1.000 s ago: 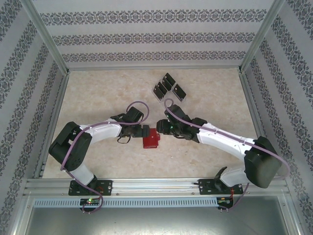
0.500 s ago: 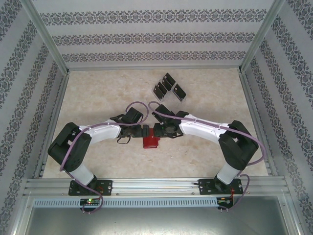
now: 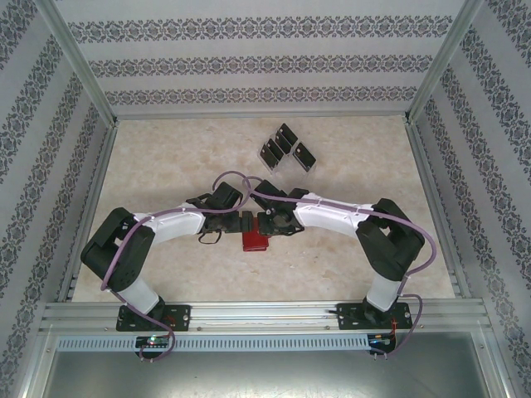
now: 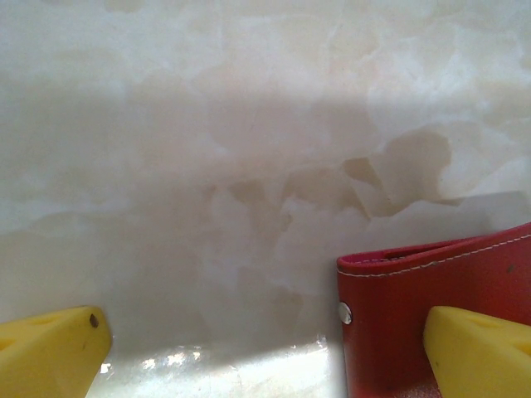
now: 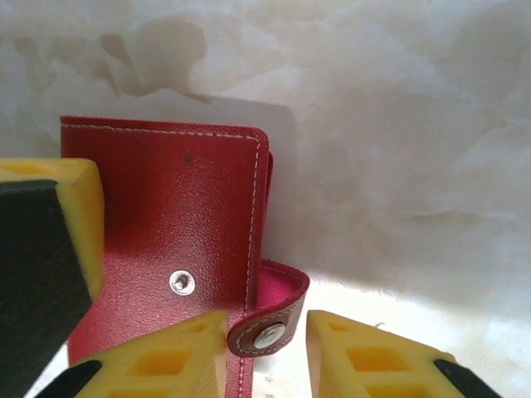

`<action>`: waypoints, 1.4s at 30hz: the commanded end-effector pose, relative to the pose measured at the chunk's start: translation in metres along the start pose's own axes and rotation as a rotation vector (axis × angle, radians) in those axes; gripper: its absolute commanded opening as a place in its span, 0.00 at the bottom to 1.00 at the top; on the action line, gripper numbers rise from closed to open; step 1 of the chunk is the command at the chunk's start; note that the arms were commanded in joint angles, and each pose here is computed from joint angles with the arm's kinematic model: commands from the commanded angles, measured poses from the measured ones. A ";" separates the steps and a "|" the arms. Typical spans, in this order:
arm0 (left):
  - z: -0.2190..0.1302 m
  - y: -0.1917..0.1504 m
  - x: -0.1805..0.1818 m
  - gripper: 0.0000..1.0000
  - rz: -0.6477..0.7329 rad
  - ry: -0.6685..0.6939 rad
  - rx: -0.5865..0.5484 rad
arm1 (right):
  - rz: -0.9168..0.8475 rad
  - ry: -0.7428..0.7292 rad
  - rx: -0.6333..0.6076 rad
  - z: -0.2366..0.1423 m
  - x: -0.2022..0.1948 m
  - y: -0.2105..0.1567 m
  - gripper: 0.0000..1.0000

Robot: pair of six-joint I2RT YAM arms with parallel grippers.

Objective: Put the credit cards into the card holder

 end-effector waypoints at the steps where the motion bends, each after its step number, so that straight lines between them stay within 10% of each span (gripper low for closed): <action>1: 0.020 -0.021 0.010 1.00 -0.007 0.017 0.073 | -0.027 -0.028 -0.008 -0.002 0.001 0.000 0.27; 42: 0.019 -0.019 0.008 1.00 -0.009 0.017 0.068 | -0.038 0.005 -0.042 -0.014 0.004 0.004 0.33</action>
Point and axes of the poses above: each hand's point on the last joint's axis, 136 mm out from that joint toward the fingers, its own z axis out along the fingers, its own x axis along the line the jaws close on, y = z × x, the point moved 6 cm from there along -z, back along the fingers, and after that the axes turned 6 degrees about -z, right-handed, at the moved point
